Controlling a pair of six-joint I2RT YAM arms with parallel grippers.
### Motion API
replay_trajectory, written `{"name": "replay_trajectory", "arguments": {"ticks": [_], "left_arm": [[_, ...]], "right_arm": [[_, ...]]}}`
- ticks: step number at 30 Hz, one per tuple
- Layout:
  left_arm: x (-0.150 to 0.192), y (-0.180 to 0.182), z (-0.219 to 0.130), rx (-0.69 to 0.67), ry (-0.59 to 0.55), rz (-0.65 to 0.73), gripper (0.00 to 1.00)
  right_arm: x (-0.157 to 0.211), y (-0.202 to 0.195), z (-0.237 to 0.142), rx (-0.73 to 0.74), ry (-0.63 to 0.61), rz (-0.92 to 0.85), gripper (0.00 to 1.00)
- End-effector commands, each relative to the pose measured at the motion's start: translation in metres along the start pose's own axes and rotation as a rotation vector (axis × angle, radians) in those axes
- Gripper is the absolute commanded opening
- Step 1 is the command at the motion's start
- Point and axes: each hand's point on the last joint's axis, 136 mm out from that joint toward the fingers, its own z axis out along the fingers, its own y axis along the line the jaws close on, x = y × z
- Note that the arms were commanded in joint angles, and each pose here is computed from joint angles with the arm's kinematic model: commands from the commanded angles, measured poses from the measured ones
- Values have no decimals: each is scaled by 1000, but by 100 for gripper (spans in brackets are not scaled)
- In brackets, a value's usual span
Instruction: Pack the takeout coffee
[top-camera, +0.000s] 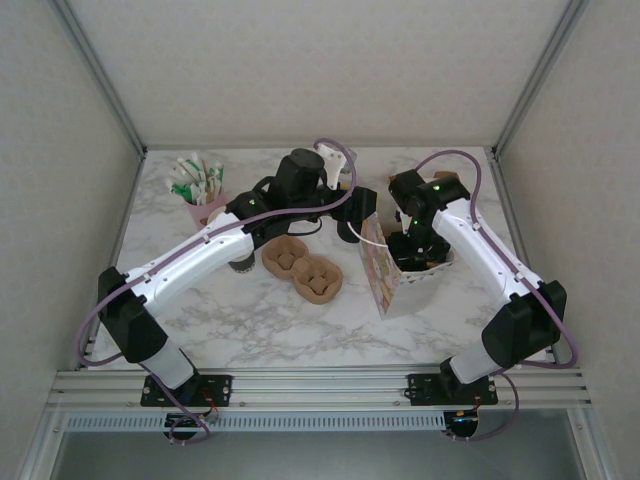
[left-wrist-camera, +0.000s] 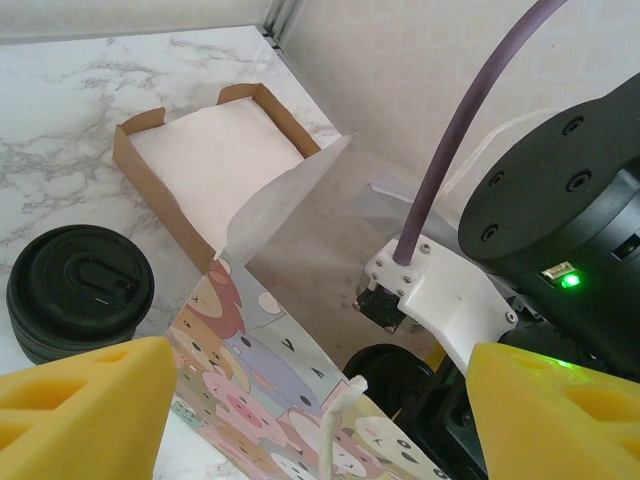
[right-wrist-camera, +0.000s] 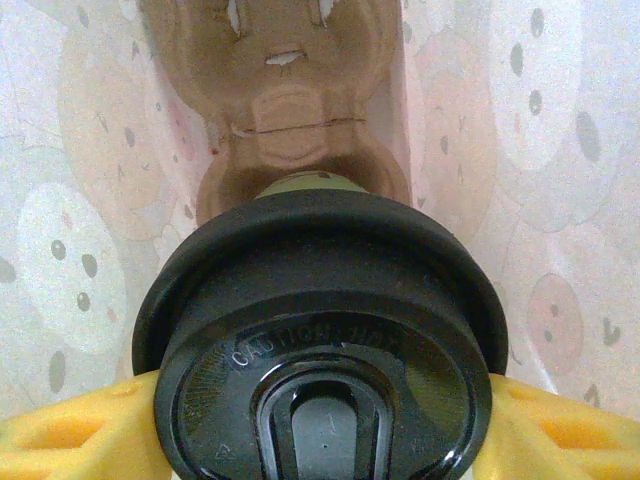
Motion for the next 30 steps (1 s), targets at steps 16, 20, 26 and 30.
{"name": "replay_trajectory", "arguments": {"ticks": [16, 20, 26, 30], "left_arm": [[-9, -1, 0, 11, -17, 9, 77], [-12, -1, -2, 13, -26, 10, 77], [-10, 1, 1, 12, -21, 4, 77], [-11, 2, 1, 11, -22, 4, 77]], "right_arm": [[3, 1, 17, -9, 57, 2, 68], [3, 1, 17, -9, 59, 1, 69], [1, 2, 23, -10, 70, 1, 69], [0, 3, 29, -8, 78, 1, 68]]}}
